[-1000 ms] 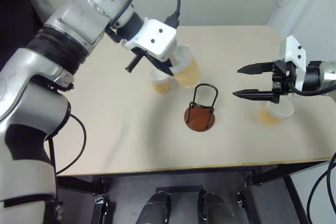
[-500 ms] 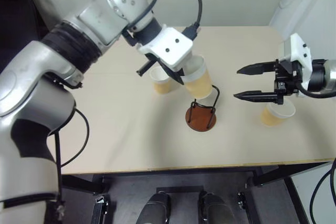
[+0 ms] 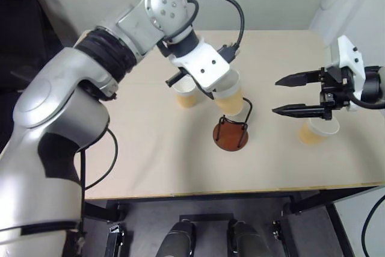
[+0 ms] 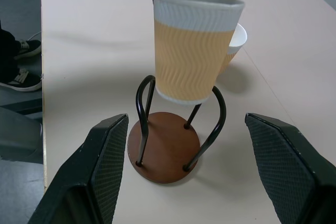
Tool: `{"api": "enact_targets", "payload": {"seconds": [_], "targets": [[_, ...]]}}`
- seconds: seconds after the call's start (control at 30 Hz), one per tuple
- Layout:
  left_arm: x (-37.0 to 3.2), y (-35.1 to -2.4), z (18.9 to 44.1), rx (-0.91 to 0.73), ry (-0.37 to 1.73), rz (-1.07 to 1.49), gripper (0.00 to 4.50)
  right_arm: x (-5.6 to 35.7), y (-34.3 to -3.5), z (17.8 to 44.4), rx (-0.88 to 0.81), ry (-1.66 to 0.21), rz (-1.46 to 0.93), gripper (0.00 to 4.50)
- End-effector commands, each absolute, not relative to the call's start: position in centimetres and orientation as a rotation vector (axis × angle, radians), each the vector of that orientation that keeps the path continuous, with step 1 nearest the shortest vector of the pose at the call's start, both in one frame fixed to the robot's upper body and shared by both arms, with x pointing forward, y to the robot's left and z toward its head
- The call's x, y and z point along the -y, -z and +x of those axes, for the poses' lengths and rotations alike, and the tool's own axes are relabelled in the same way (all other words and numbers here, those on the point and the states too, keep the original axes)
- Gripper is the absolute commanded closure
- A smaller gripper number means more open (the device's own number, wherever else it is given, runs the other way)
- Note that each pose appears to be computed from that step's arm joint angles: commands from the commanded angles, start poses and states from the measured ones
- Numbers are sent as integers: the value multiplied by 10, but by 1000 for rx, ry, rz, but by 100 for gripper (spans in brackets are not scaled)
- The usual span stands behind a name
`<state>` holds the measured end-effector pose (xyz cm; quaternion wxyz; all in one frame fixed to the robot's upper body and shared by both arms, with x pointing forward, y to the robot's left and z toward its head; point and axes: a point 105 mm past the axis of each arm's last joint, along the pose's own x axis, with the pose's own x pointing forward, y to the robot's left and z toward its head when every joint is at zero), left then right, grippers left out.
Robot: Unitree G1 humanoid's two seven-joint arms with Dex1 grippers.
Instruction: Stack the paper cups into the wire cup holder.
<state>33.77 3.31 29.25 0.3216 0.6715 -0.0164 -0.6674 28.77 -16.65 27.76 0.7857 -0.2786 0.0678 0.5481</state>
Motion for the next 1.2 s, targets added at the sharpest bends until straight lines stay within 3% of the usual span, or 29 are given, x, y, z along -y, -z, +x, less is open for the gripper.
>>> {"api": "enact_targets", "payload": {"seconds": [0.03,1.07,1.2], "targets": [[-31,-304,334,77,1749,1803,448,168,-294,280,-89,-1161,-638,89],[-11,-287,335,109,1801,1852,448,170,-288,277,-106,-1150,-623,89],[-9,-287,331,127,1821,1852,349,170,-287,276,-108,-1149,-624,89]]}}
